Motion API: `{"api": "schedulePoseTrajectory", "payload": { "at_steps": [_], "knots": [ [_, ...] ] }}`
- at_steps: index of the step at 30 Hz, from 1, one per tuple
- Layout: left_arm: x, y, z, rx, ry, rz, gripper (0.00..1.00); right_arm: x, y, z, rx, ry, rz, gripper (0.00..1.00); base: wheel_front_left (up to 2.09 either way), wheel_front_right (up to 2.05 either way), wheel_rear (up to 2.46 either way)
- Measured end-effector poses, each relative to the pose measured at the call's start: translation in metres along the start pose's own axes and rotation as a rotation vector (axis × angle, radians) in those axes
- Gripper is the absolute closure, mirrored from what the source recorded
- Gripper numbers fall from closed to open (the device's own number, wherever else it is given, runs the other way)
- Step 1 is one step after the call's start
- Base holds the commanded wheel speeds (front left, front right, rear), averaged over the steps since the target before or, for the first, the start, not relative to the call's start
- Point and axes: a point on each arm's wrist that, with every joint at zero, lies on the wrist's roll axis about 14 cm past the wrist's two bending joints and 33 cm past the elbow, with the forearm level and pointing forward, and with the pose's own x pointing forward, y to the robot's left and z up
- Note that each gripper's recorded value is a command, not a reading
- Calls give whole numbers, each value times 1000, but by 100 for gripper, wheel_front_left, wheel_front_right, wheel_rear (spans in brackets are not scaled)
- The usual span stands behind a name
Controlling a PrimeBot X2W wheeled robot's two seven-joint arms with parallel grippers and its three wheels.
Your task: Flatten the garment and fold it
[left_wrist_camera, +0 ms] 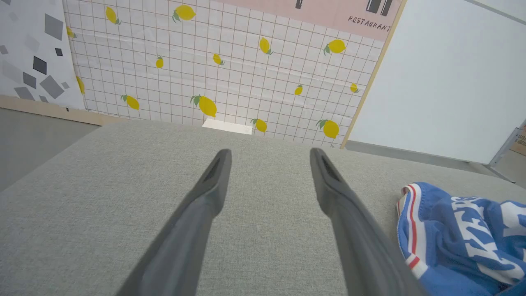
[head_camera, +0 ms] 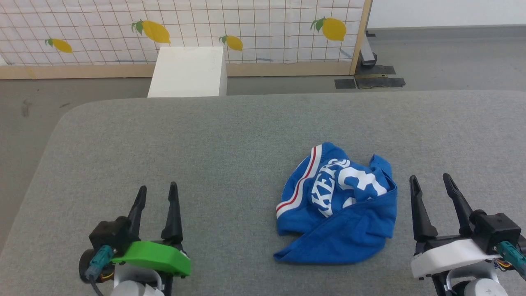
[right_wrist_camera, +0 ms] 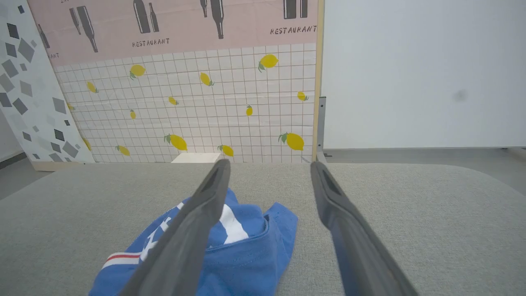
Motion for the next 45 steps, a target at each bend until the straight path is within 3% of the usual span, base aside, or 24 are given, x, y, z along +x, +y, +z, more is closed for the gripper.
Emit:
{"api": "schedulePoseTrajectory", "payload": {
  "at_steps": [8, 9, 10, 14, 27, 28, 29, 34, 39, 45],
  "knots": [
    [14, -86, -31, -64, 130, -221, 0, -3, -6, -3, 8, 8, -20, 0, 0, 0, 0],
    [17, -116, -54, -76, 267, -282, 0, -7, -9, -5, 15, 13, -31, 0, 0, 0, 0],
    [14, -125, -67, -65, 337, -302, 0, -9, -11, -5, 15, 15, -39, 0, 0, 0, 0],
    [2, -140, -111, -17, 577, -319, 0, -16, -20, -8, 20, 23, -70, 0, 0, 0, 0],
    [-16, -150, -176, 87, 1012, -318, 0, -36, -46, -20, 19, 59, -161, 0, 0, 0, 0],
    [-18, -151, -179, 94, 1041, -327, 31, -37, -47, -21, 19, 62, -165, 0, 0, 0, 0],
    [-17, -157, -179, 109, 1055, -371, 100, -40, -50, -22, 21, 63, -176, 0, 0, 0, 0],
    [26, -142, -144, 17, 760, -257, 100, -40, -50, -21, 25, 57, -176, 0, 0, 0, 0],
    [69, -89, -85, -7, 423, -81, 100, -38, -46, -17, 28, 45, -162, 0, 0, 0, 0],
    [57, -15, -80, 11, 393, 131, 100, -33, -38, -15, 32, 35, -136, 0, 0, 0, 0]
  ]
}}
